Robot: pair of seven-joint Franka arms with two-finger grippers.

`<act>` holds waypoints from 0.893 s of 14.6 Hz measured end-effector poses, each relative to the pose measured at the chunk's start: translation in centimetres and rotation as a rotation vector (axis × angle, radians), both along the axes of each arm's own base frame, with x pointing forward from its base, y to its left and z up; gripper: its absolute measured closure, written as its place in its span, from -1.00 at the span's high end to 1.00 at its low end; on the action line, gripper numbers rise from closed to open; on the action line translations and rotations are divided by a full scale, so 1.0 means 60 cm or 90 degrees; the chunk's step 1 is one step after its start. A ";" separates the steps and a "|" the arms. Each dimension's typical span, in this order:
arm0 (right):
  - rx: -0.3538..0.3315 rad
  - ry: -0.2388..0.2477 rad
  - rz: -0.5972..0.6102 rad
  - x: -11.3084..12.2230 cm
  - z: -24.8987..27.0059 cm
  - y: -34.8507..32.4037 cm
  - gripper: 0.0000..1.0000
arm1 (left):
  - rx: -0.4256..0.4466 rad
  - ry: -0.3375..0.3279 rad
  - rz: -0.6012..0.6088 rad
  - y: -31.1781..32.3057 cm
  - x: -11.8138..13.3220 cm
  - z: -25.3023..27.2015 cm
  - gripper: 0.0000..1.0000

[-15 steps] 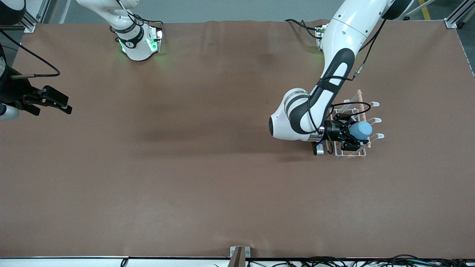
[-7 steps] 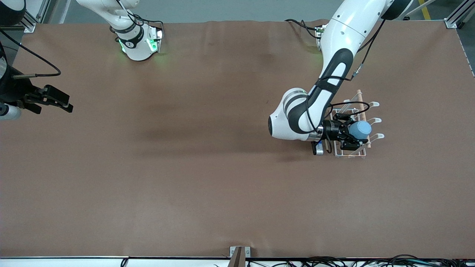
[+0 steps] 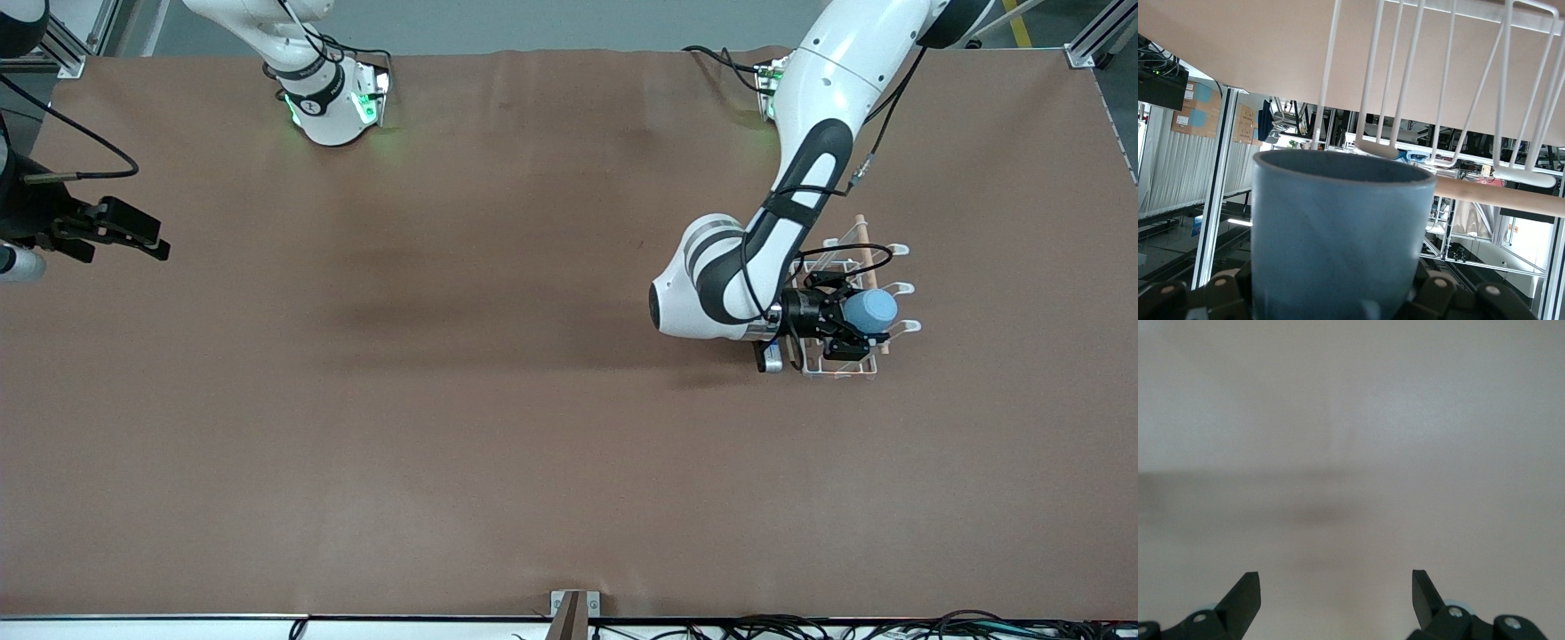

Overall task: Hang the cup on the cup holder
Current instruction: 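Lower the cup with the left gripper onto a rack hook, then open the left gripper and release the cup on the hook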

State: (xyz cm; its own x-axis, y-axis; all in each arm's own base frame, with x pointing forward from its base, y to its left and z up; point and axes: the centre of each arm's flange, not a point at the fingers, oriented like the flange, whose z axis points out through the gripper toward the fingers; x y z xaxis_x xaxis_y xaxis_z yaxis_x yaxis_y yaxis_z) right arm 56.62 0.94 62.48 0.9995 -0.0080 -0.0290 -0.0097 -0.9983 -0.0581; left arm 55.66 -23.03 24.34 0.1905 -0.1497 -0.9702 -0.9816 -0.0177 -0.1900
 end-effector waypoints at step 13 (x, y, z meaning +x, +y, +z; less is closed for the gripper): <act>0.000 -0.005 0.004 -0.001 0.009 0.006 1.00 | 0.004 -0.023 0.002 0.006 -0.010 -0.023 1.00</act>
State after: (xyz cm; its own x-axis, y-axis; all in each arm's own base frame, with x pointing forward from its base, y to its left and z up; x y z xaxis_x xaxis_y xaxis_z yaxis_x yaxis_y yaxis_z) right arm 56.58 1.28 63.01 0.9998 -0.0017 -0.0205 -0.0029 -0.9983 -0.0585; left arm 55.07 -22.67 22.99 0.2262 -0.1430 -0.9635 -0.9740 -0.0195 -0.2258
